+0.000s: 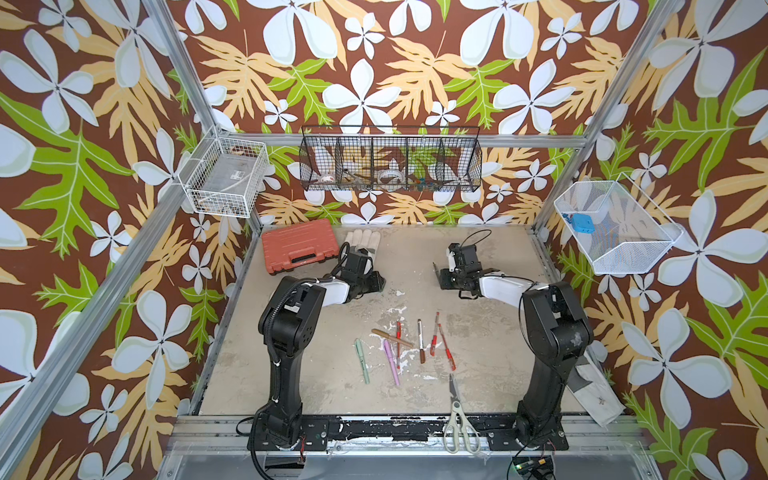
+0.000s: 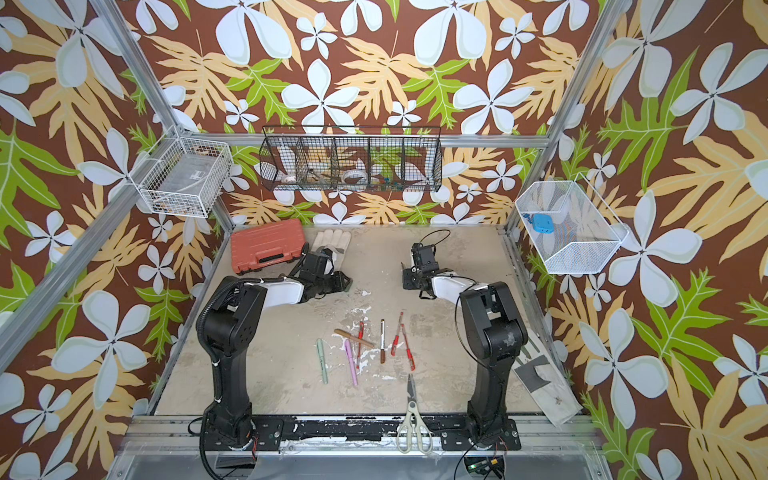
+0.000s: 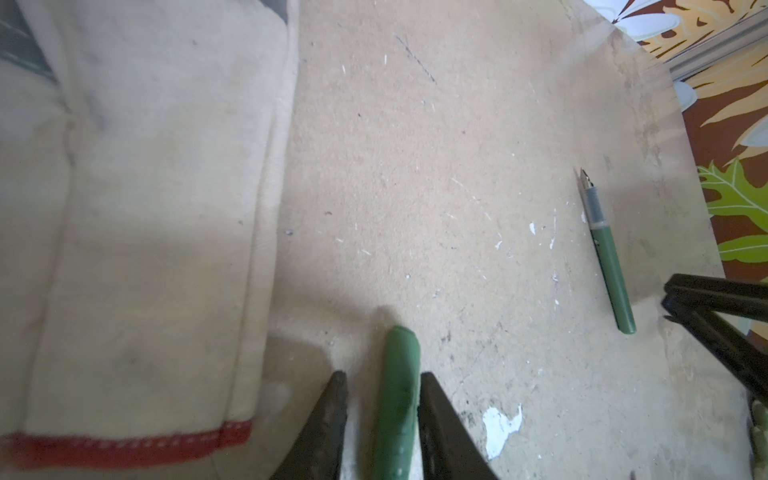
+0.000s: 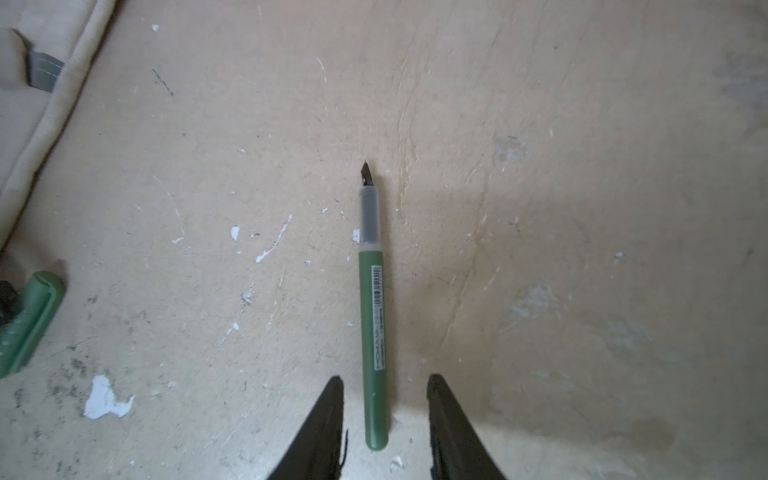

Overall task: Remove pen caps from pens
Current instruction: Place the pen at the top-center of the table.

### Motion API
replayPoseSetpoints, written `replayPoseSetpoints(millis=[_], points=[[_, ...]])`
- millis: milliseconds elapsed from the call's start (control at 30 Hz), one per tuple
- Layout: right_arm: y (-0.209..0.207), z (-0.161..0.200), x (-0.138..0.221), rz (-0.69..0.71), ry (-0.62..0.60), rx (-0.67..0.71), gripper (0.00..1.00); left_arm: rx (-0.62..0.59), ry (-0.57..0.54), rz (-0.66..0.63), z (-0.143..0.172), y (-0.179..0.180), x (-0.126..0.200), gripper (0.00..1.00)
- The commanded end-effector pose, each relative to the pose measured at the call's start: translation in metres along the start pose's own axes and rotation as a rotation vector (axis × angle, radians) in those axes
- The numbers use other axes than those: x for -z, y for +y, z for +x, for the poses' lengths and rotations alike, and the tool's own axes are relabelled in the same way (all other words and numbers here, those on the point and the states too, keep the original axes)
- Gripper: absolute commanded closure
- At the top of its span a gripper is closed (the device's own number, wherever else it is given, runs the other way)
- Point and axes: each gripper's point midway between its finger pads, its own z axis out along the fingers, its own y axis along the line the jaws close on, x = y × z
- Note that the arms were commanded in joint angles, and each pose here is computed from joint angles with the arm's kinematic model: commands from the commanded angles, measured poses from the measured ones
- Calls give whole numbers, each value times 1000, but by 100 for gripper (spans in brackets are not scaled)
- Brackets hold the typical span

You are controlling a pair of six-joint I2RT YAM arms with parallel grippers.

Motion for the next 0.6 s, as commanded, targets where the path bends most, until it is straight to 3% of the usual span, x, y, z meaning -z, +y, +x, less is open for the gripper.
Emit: replayPoseSetpoints(millis=[0,267,433,567], points=[[6,-9,10,-17,-32,17,64,16,108,-130,33,27,0,63],[17,-30,49,-67,-111,27,59,1,41,-97,9,10,17,59],[25,-31,88,-85,-156,41,56,-30,-90,-12,-15,-26,64,57],[30,-7,114,-58,-143,63,56,-67,-184,114,-14,-68,109,57]])
